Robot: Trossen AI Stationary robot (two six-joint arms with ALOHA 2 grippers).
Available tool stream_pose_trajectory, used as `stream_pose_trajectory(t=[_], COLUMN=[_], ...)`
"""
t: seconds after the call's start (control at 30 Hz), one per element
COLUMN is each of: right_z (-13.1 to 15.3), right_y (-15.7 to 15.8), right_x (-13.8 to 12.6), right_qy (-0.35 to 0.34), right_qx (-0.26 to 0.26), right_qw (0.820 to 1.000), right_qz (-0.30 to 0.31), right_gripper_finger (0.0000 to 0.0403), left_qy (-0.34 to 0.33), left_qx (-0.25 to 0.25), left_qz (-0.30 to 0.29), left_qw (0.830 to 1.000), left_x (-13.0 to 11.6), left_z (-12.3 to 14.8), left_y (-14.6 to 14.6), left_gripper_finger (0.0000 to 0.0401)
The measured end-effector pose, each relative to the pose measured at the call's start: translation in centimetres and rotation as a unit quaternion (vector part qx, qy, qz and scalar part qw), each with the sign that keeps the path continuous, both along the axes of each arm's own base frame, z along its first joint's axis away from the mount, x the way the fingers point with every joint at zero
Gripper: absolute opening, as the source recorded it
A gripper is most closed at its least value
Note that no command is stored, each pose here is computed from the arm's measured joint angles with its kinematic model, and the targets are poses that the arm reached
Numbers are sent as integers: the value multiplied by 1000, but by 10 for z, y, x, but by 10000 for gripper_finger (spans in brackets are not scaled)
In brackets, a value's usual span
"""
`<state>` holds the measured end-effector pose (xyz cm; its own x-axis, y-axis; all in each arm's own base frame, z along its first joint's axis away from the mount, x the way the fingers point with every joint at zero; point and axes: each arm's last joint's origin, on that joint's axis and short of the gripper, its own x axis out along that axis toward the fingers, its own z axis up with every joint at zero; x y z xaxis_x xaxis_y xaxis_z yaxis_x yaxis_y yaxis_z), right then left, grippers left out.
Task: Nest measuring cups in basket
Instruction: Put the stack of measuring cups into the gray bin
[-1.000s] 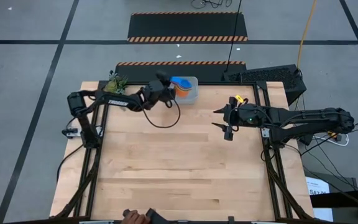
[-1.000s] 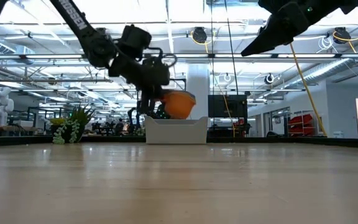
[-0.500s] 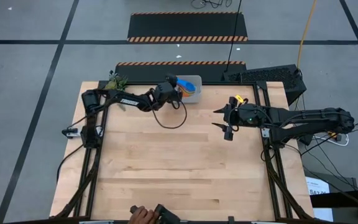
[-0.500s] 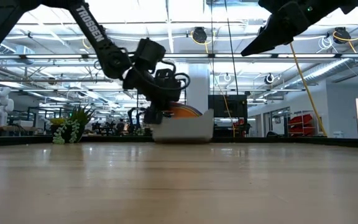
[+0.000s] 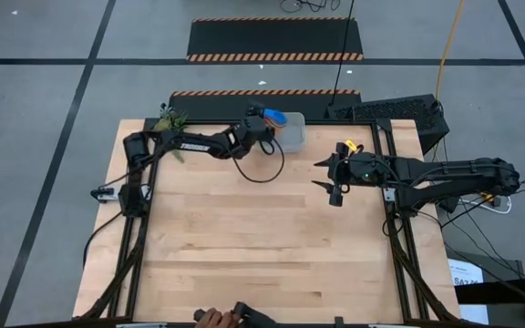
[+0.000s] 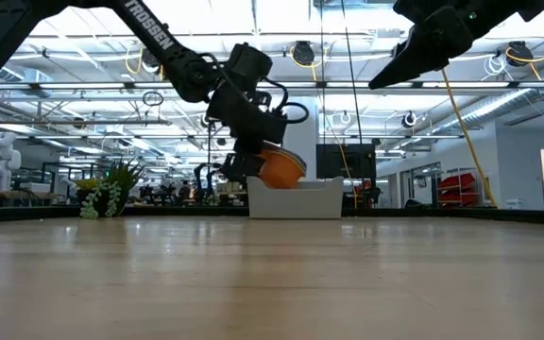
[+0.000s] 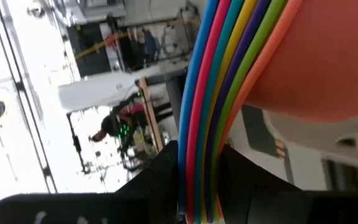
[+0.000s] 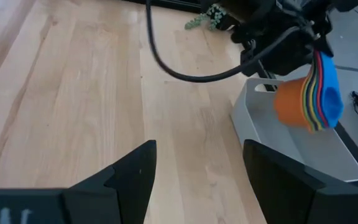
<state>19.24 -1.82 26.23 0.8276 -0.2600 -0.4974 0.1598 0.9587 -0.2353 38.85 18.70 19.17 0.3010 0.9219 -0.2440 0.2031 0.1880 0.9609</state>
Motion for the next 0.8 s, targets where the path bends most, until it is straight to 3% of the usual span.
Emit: stream_pose_trajectory(t=[0.5, 0.8], right_z=[0, 1], right_y=[0, 0], right_x=[0, 0], right_qy=[1, -1], right_qx=[-7, -6], right_qw=[1000, 1000], right_qz=[4, 3], right_gripper_finger=[233, 233], left_qy=[-89, -118], left_qx=[-62, -33], left_qz=[-84, -26], left_qw=[990, 992], left_x=[9, 23], left_z=[2, 4], left_y=[-4, -3], left_gripper_finger=[79, 79])
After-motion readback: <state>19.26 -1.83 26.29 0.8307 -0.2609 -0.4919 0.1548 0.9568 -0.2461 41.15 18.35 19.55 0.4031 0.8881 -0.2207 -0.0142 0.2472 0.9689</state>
